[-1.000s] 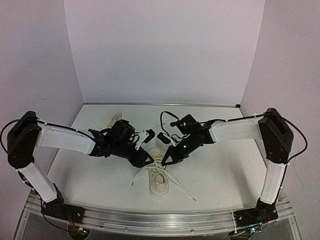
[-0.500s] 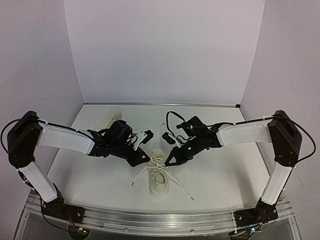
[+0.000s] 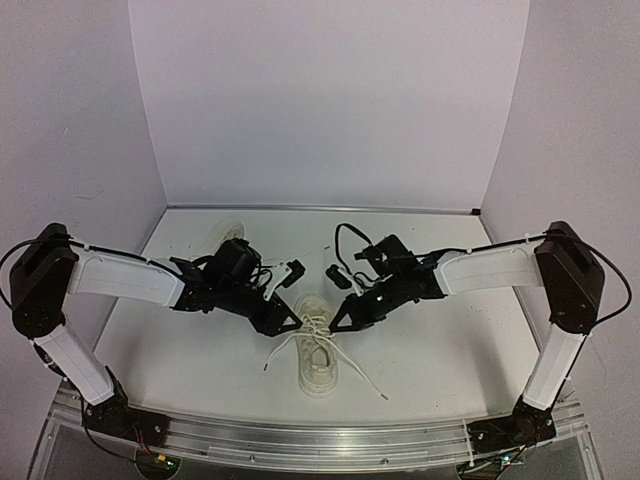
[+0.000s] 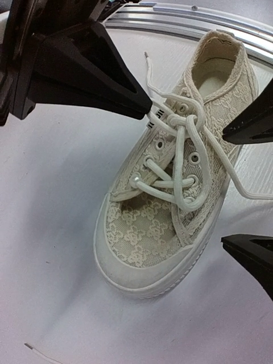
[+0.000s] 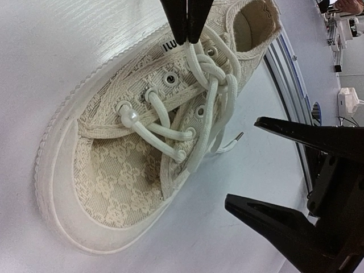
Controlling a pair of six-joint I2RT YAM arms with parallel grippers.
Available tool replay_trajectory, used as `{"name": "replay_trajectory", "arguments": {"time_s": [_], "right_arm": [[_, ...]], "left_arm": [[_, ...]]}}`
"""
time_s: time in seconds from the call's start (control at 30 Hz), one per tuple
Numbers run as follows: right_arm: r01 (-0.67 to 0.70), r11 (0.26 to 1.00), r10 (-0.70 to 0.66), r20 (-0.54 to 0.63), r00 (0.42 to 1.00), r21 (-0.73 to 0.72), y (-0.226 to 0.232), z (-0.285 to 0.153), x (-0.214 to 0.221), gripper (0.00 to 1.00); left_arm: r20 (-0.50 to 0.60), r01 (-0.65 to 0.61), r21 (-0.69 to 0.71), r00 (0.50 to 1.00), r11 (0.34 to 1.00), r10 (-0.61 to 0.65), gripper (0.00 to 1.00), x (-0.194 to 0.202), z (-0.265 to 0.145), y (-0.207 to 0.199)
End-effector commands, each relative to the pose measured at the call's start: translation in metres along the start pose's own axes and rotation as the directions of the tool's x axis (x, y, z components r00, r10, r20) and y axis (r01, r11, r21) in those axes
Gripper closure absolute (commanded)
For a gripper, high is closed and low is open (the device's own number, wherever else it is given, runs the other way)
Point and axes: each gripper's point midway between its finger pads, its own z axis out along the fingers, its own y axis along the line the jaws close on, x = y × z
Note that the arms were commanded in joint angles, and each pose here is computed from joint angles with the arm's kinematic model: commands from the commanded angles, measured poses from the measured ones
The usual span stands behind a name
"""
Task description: Tie the shoes
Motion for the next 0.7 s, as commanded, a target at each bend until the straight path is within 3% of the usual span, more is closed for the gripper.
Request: {"name": "replay_trajectory", "arguments": {"time_s": [0.0, 0.33, 0.67], "right_arm": [[0.054, 0.998, -0.052, 0.061, 0.997, -0.043, 0.022, -0.008, -0.024, 1.00], [0.083, 0.994, -0.079, 0.060, 0.995, -0.073, 0.036, -0.006, -0.031, 1.00], [0.093, 0.992, -0.088, 0.055, 0.995, -0.086, 0.041, -0.009, -0.028, 1.00]], "left_arm": [[0.044, -0.090, 0.026, 0.995, 0.996, 0.088, 0.42, -0.034, -0.005, 0.001], [0.035, -0.179, 0.234, 0.984, 0.956, 0.176, 0.39, -0.028, -0.003, -0.012], [0.039, -0.212, 0.284, 0.977, 0.935, 0.209, 0.47, -0.024, 0.012, -0.009]]}}
